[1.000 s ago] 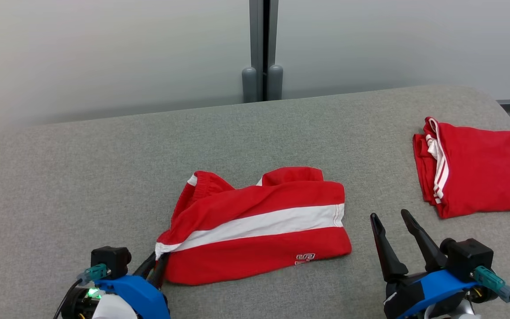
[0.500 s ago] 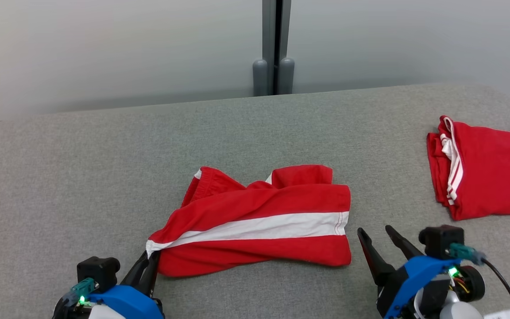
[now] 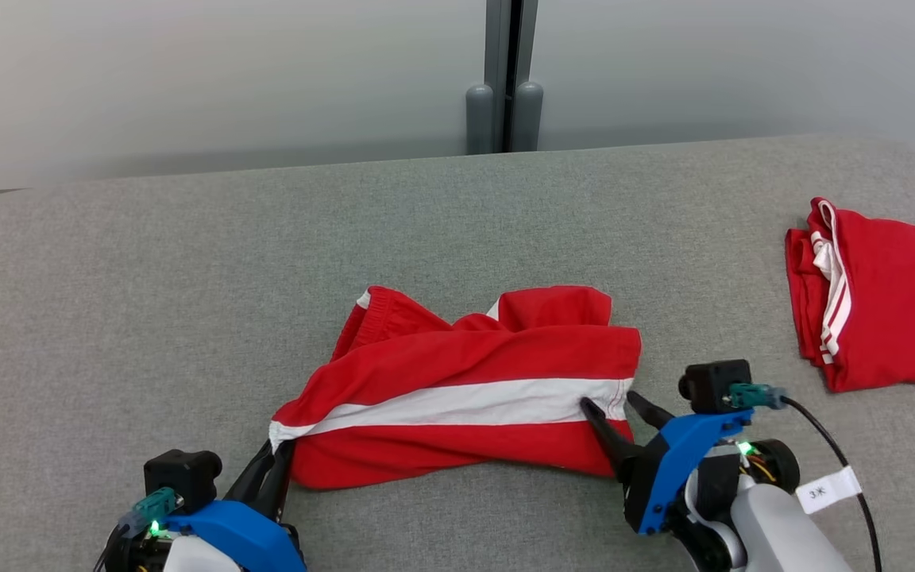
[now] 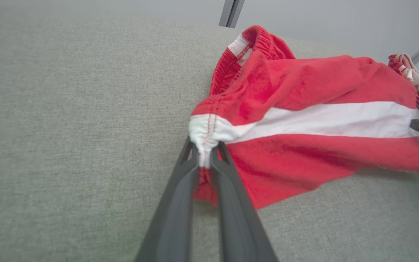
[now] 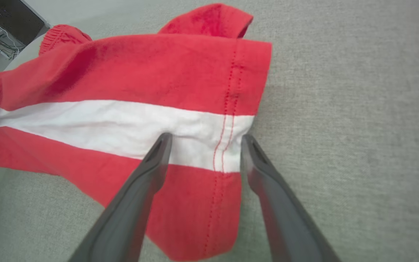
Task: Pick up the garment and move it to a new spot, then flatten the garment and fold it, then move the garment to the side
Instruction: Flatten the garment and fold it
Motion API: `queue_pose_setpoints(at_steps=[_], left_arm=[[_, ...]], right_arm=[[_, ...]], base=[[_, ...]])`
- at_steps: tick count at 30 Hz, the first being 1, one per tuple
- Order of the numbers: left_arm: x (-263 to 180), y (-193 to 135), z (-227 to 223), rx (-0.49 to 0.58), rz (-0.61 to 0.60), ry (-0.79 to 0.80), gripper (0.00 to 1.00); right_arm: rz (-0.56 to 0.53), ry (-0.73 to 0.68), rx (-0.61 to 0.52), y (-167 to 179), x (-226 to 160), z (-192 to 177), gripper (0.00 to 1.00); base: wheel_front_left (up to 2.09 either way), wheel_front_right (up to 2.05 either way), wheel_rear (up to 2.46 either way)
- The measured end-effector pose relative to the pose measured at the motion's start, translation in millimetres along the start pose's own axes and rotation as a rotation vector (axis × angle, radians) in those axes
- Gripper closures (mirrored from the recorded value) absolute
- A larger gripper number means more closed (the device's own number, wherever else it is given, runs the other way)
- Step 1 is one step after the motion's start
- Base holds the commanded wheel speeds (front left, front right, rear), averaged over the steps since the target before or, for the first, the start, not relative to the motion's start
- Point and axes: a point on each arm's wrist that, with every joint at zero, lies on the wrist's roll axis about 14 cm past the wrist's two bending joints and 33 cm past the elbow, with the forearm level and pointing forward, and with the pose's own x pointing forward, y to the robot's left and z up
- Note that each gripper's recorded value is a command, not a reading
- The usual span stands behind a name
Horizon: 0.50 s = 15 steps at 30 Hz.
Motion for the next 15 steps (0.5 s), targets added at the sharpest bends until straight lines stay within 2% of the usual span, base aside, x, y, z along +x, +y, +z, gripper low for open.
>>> queue_pose_setpoints(at_steps=[9, 15], left_arm=[[3.2, 5.1, -0.9, -0.010, 0.010, 0.003, 1.00], [3.7, 6.6, 0.5, -0.011, 0.012, -0.001, 1.00]], right_arm=[[0.029, -0.021, -0.007, 8.8, 8.1, -0.5, 0.00], [-0.038, -0.008, 0.010, -14.0, 4.8, -7.3, 0.00]], base=[[0.00, 0.00, 0.00], [0.00, 0.00, 0.00]])
